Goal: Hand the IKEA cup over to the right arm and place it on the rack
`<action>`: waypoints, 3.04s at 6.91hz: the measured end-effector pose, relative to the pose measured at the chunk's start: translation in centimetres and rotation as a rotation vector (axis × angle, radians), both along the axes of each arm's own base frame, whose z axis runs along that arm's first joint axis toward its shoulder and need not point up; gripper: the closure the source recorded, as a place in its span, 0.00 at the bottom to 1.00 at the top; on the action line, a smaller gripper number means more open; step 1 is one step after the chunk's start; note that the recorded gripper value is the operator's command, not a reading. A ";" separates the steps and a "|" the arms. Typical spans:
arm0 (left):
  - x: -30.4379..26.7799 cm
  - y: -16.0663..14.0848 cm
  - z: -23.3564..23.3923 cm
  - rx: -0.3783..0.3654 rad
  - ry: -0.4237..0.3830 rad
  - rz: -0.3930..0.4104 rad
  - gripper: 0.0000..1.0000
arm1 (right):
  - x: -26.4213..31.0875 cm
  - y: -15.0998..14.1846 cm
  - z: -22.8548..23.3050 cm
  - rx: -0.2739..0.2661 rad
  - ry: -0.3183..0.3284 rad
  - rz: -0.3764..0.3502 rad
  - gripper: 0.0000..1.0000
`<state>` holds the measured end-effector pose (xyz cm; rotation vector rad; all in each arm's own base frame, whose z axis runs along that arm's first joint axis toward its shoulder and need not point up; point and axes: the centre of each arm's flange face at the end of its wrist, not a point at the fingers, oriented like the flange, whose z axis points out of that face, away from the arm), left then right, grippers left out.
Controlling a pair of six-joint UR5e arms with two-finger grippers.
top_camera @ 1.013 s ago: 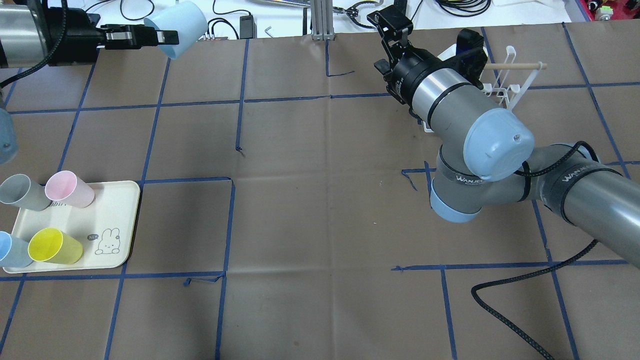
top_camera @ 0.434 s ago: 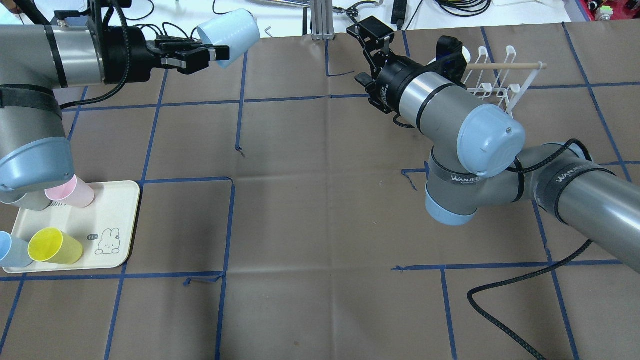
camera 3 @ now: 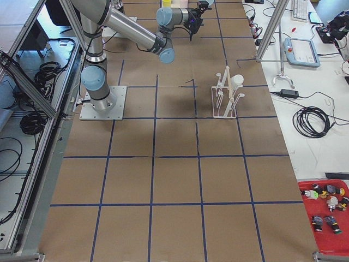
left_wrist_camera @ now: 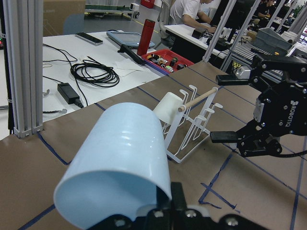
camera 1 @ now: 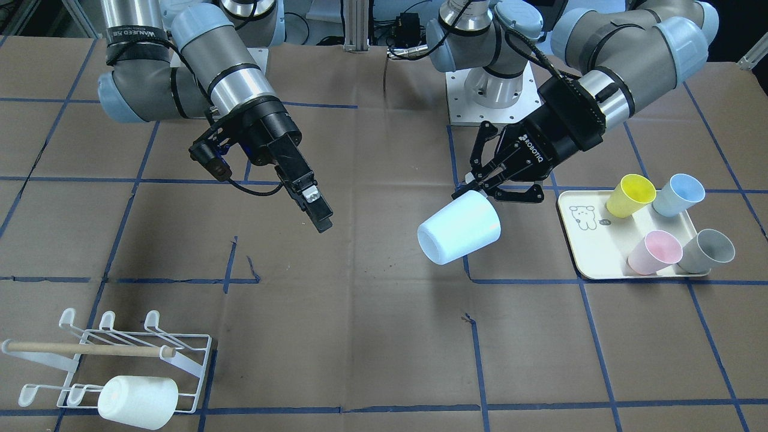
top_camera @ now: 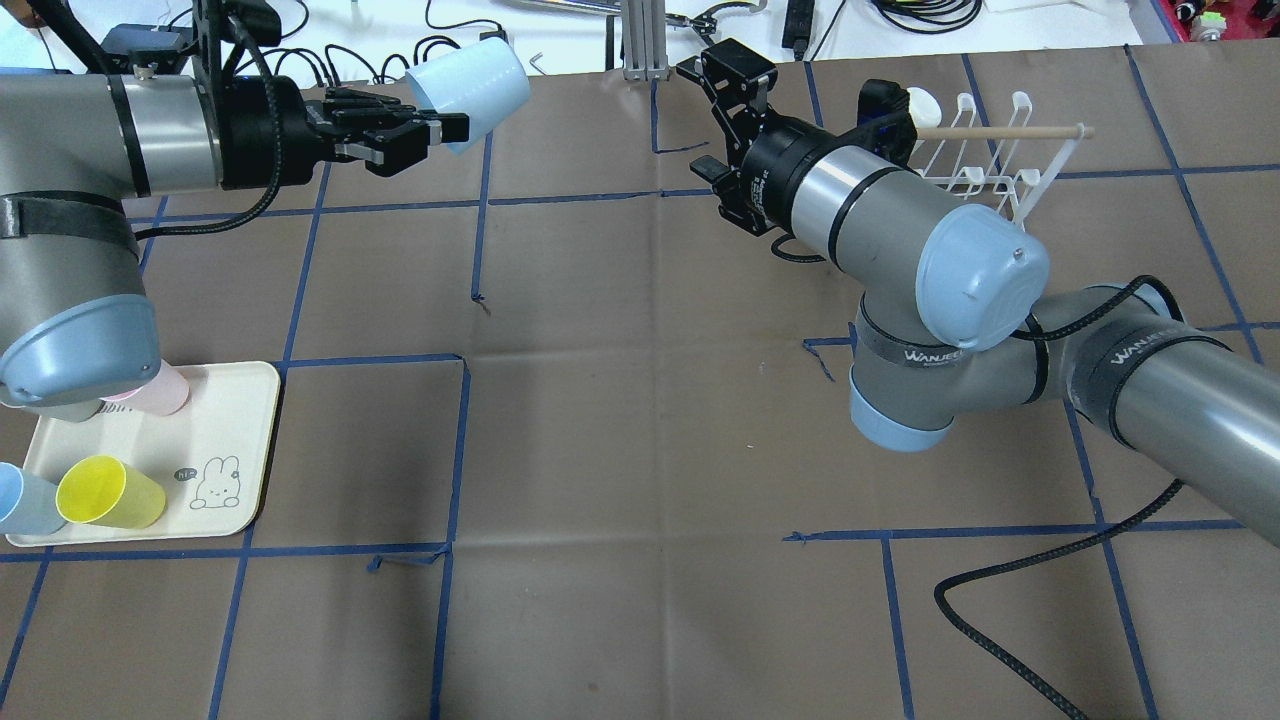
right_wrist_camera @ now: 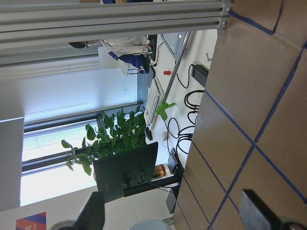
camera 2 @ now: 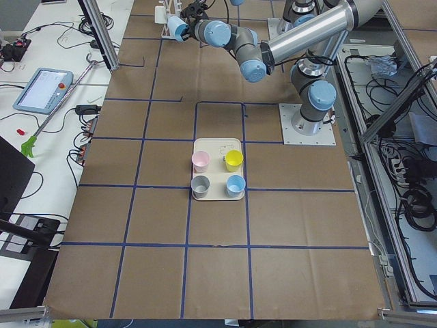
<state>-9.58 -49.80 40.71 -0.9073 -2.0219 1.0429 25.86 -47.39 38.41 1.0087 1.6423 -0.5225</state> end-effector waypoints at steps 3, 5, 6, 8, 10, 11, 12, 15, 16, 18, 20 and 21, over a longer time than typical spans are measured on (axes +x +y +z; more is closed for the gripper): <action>-0.9 0.4 -2.1 -0.089 0.042 -0.076 1.00 | 1.0 0.3 -0.3 0.023 -0.022 0.010 0.01; -1.5 0.9 -3.5 -0.116 0.067 -0.109 1.00 | 1.3 0.5 -0.2 0.024 -0.024 0.017 0.02; -1.9 1.1 -3.9 -0.120 0.068 -0.120 1.00 | 1.7 0.6 0.0 0.020 -0.026 0.027 0.03; -3.0 1.4 -4.0 -0.120 0.063 -0.142 1.00 | 3.2 1.3 0.8 0.000 -0.018 0.039 0.05; -3.4 1.8 -3.2 -0.116 0.061 -0.140 0.99 | 3.6 1.8 0.5 0.000 0.015 -0.001 0.04; -3.3 2.0 -2.6 -0.106 0.047 -0.124 0.99 | 3.5 2.2 0.1 0.018 0.028 -0.012 0.03; -3.1 1.9 -2.4 -0.082 0.017 -0.099 0.99 | 3.2 2.7 -0.3 0.032 0.042 -0.031 0.03; -2.9 1.9 -2.8 -0.039 -0.018 -0.065 0.99 | 3.4 3.2 0.6 0.032 0.060 -0.062 0.03; -2.9 1.7 -3.2 -0.035 -0.018 -0.067 0.99 | 3.8 3.3 0.6 0.032 0.064 -0.063 0.03; -3.1 1.7 -3.5 -0.034 -0.018 -0.073 0.99 | 4.5 3.4 0.2 0.041 0.069 -0.059 0.03; -3.3 1.8 -3.5 -0.036 -0.016 -0.080 0.99 | 5.5 2.9 0.0 0.043 0.070 -0.046 0.04; -3.7 1.8 -3.5 -0.036 -0.015 -0.087 0.99 | 6.2 2.4 -0.1 0.045 0.070 -0.037 0.04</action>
